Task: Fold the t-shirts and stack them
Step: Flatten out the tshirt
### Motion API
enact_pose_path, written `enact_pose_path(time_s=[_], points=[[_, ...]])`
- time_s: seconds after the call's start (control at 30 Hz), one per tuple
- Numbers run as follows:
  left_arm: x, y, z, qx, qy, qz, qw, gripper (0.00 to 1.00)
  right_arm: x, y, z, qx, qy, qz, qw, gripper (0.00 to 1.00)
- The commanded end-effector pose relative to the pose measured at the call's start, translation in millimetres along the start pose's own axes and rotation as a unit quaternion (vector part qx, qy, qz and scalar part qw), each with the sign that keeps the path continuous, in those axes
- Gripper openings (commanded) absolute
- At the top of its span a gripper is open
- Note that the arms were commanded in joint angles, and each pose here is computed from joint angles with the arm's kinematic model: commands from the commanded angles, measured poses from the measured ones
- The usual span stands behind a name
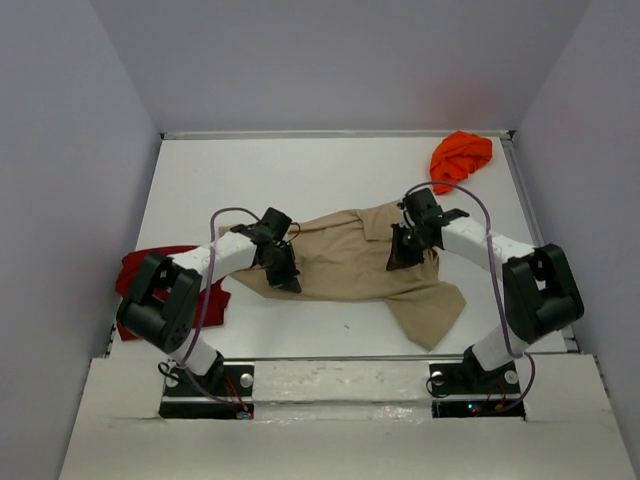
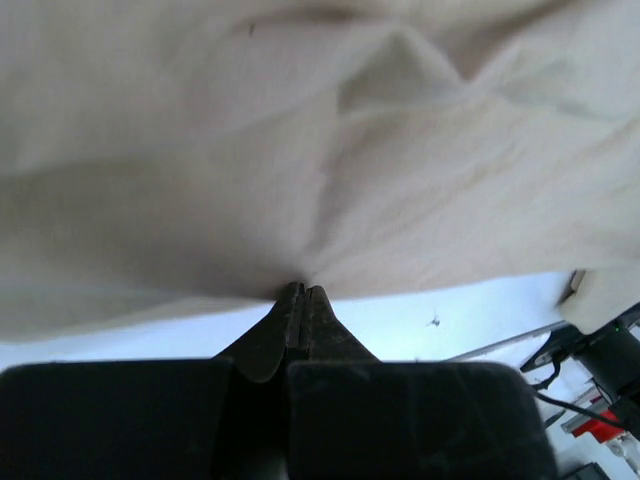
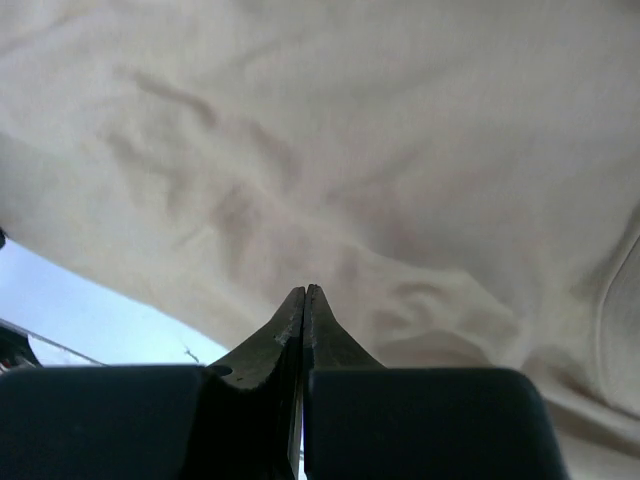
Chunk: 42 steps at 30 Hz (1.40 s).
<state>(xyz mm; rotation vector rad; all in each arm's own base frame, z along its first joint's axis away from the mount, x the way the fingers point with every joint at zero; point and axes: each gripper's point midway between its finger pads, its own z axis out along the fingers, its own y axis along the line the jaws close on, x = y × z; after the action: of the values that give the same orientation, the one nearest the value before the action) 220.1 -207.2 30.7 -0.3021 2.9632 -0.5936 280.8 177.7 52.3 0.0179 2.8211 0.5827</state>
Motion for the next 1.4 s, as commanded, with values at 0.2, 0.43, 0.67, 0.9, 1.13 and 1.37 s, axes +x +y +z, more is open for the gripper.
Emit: enact_pose_path(time_s=[0.2, 0.43, 0.67, 0.9, 1.13, 1.37], points=[[-38, -20, -61, -0.012, -0.108, 0.03, 0.994, 0.0, -11, 10, -51, 0.041, -0.128, -0.014, 0.991, 0.0], [-97, -51, -93, -0.039, -0.175, 0.096, 0.979, 0.0, -59, -6, -53, 0.109, -0.151, -0.005, 0.983, 0.48], [-124, -52, -74, 0.0, -0.147, 0.087, 0.985, 0.0, -105, -45, -48, 0.13, -0.162, 0.025, 0.978, 0.55], [-147, -42, -72, -0.008, -0.149, 0.085, 0.985, 0.0, -140, -65, -39, 0.13, -0.153, 0.029, 0.979, 0.55], [-145, -38, -60, -0.005, -0.131, 0.086, 0.988, 0.0, -143, -67, -13, 0.121, -0.124, 0.027, 0.984, 0.53], [-146, -37, -60, -0.002, -0.13, 0.084, 0.988, 0.0, -156, -58, -13, 0.105, -0.131, 0.025, 0.985, 0.51]])
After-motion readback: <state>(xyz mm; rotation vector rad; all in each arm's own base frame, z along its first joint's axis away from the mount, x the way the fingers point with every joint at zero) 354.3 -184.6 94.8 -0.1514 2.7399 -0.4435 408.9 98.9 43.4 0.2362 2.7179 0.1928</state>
